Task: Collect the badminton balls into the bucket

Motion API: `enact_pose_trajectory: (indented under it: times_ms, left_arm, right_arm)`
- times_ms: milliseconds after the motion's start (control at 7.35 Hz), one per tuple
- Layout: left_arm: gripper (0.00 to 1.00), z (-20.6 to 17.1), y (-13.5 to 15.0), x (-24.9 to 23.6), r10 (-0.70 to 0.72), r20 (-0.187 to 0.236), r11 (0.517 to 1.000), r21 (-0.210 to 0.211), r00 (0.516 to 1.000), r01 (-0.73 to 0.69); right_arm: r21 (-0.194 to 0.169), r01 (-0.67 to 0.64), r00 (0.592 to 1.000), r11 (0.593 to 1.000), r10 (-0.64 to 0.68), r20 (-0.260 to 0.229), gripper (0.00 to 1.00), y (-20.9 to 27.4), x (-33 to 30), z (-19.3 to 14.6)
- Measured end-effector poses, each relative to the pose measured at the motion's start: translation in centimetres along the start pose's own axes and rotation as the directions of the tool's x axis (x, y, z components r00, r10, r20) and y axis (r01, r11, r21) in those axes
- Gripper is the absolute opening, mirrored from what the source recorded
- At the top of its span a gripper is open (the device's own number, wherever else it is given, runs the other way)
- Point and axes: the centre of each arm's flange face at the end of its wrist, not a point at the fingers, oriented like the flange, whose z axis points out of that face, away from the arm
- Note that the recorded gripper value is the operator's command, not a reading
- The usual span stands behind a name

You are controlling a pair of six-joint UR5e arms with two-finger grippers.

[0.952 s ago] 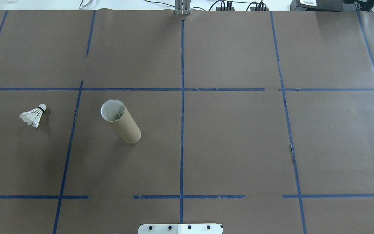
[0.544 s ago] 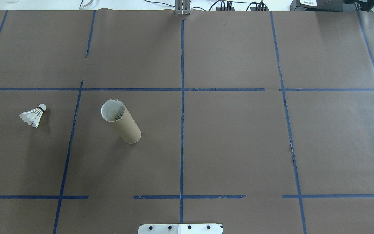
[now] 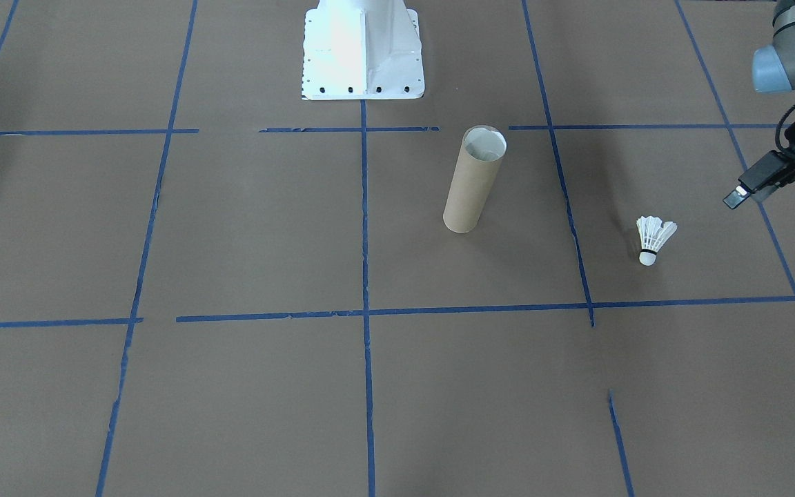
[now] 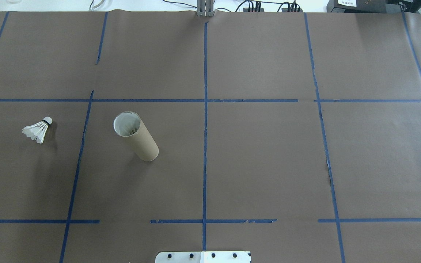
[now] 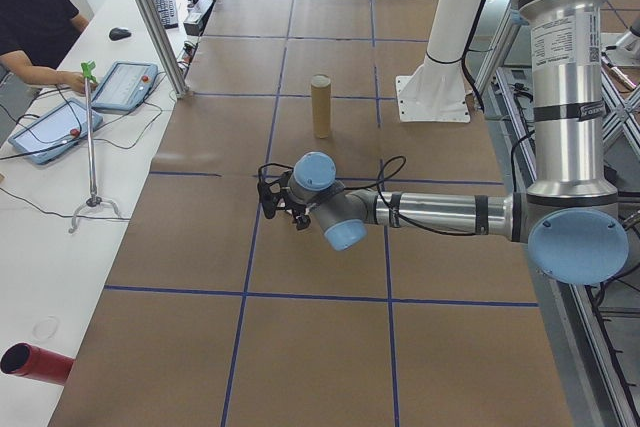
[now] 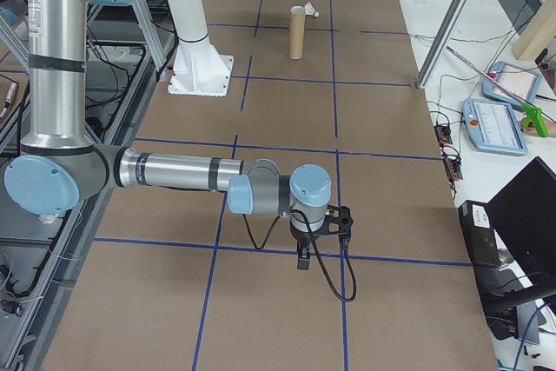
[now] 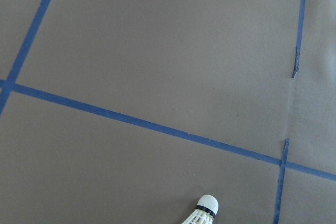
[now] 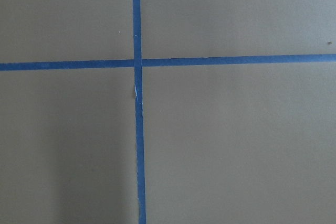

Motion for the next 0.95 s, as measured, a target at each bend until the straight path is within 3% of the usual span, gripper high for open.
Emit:
enact_pose_trajectory:
  times_ms: [272, 544, 952]
  left_arm:
    - [1.0, 1.8, 2.7, 0.1, -0.151, -0.043, 0.988, 0.01, 0.988, 0.152]
    - [1.0, 5.6, 5.7, 1.4, -0.277, -0.084, 0.957, 0.063, 0.957, 0.283]
    - [1.0, 7.7, 7.4, 1.1, -0.302, -0.134, 0.944, 0.094, 0.944, 0.315]
  right_arm:
    - [0.0, 0.0, 1.0, 1.0, 0.0, 0.0, 1.0, 0.0, 0.0, 0.0]
    - [0.0, 0.0, 1.0, 1.0, 0.0, 0.0, 1.0, 0.0, 0.0, 0.0]
    - [0.0, 0.0, 1.0, 1.0, 0.0, 0.0, 1.0, 0.0, 0.0, 0.0]
